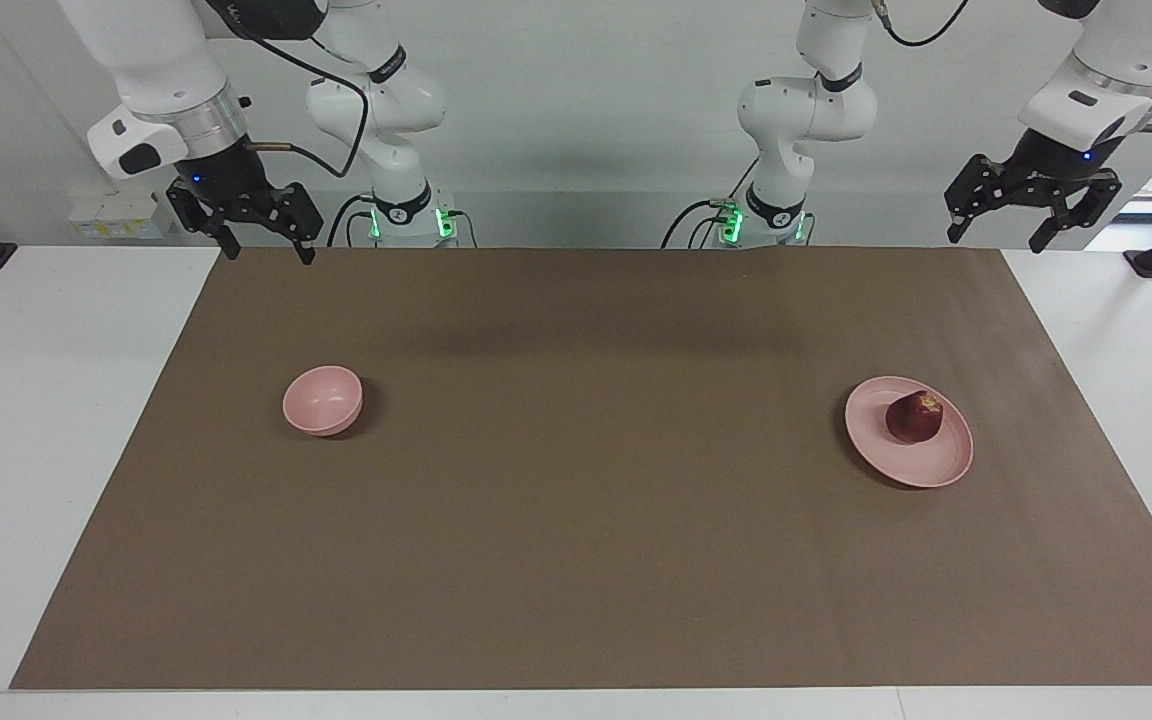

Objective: Move apple from plate to bowl

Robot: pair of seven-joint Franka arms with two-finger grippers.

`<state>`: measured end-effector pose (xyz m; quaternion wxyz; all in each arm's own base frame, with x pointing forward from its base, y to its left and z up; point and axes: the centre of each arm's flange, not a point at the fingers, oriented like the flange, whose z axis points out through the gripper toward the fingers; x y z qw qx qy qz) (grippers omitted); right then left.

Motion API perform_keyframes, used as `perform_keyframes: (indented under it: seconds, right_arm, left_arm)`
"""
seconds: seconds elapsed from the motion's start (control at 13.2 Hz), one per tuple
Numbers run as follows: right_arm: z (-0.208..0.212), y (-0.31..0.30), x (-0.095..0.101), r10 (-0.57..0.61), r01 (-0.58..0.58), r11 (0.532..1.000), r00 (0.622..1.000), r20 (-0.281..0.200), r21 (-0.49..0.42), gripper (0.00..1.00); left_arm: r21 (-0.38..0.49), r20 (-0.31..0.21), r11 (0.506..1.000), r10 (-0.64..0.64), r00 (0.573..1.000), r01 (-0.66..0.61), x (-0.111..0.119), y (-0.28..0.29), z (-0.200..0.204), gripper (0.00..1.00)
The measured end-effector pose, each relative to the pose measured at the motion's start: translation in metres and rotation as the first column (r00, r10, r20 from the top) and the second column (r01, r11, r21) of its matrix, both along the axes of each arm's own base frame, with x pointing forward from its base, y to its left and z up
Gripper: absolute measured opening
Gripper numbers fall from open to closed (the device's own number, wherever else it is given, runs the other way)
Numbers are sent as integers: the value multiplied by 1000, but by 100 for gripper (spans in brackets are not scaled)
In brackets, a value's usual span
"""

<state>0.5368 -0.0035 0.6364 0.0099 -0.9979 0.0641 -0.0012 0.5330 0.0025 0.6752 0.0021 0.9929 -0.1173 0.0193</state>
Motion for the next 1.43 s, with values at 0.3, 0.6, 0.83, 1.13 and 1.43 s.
perform_keyframes:
  seconds: [0.3,0.6,0.83,1.13,1.43]
  right_arm:
    - [-1,0,0,14,-14,1000,1000,-1,0,100]
    - [-1,0,-1,14,-14,1000,1000,-2,0,100]
    - [-2,0,-1,14,-14,1000,1000,-5,0,100]
    - [-1,0,-2,14,-14,1000,1000,-4,1,100]
    - [-3,-1,-3,14,-14,1000,1000,-7,1,100]
  left_arm:
    - [2,1,1000,-4,1000,4,0,-2,0,100]
    - [3,1,1000,-2,1000,2,0,-1,0,100]
    - [5,-8,1000,11,1000,-11,-1,6,0,100]
    - [6,-37,1000,14,999,-14,-5,8,-3,100]
    - [7,-38,1000,14,999,-14,-5,8,-3,100]
